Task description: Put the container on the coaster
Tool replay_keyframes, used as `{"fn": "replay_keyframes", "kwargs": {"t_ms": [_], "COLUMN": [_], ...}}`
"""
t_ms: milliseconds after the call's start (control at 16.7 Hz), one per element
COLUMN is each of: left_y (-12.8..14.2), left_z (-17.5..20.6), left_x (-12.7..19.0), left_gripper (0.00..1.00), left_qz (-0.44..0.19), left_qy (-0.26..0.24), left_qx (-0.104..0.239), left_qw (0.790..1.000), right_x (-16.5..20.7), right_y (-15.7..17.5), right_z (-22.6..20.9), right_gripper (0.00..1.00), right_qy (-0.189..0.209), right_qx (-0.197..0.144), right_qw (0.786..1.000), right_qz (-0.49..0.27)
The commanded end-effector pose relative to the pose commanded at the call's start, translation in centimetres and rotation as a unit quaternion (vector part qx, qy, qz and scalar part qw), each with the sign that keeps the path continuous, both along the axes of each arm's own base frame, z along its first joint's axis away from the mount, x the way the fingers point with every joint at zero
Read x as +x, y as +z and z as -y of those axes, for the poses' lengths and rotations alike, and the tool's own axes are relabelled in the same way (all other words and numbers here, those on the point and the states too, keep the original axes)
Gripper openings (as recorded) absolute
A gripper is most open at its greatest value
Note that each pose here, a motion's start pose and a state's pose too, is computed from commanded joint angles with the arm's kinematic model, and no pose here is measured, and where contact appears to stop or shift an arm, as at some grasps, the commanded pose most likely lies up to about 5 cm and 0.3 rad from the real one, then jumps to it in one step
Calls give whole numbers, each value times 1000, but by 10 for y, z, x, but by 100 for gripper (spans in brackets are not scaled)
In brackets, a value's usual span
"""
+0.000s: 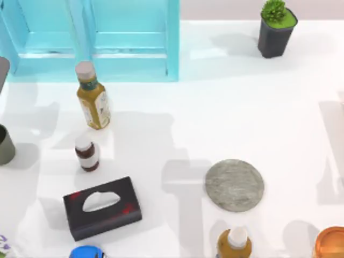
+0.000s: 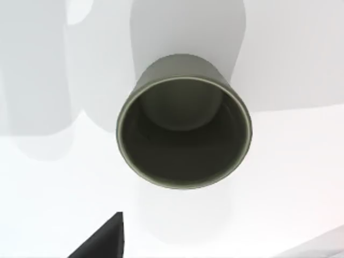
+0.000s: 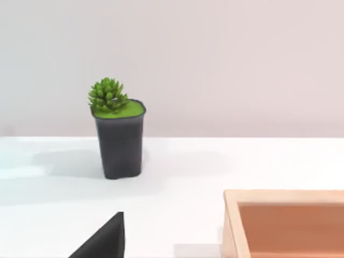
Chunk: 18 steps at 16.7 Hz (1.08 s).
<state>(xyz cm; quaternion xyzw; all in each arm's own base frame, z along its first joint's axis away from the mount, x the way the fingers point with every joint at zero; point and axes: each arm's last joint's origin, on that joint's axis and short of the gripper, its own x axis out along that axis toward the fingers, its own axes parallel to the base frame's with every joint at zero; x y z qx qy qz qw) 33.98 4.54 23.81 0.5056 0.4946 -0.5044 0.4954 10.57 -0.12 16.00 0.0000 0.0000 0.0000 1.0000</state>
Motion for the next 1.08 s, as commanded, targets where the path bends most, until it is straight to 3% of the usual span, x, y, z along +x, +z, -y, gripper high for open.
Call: {"fn": "replay_keyframes", "kwargs": {"t_ms": [300,840,1080], "left_y": [-10,-93,-100], "left_z": [1,0,0], "left_x": [1,1,0], "left_gripper": [100,100,100], "left_qz": [-1,0,0], "left_qy": [0,0,0], "left_qx": [0,0,0], "left_qw": [1000,1000,1000], "right_x": [0,0,0], "right_y": [0,0,0], "right_z": [0,0,0], "right_gripper": [100,100,100], "right_qy": [0,0,0], "right_qx": [0,0,0], "right_qw": [1000,1000,1000], "right_qz": [0,0,0]}}
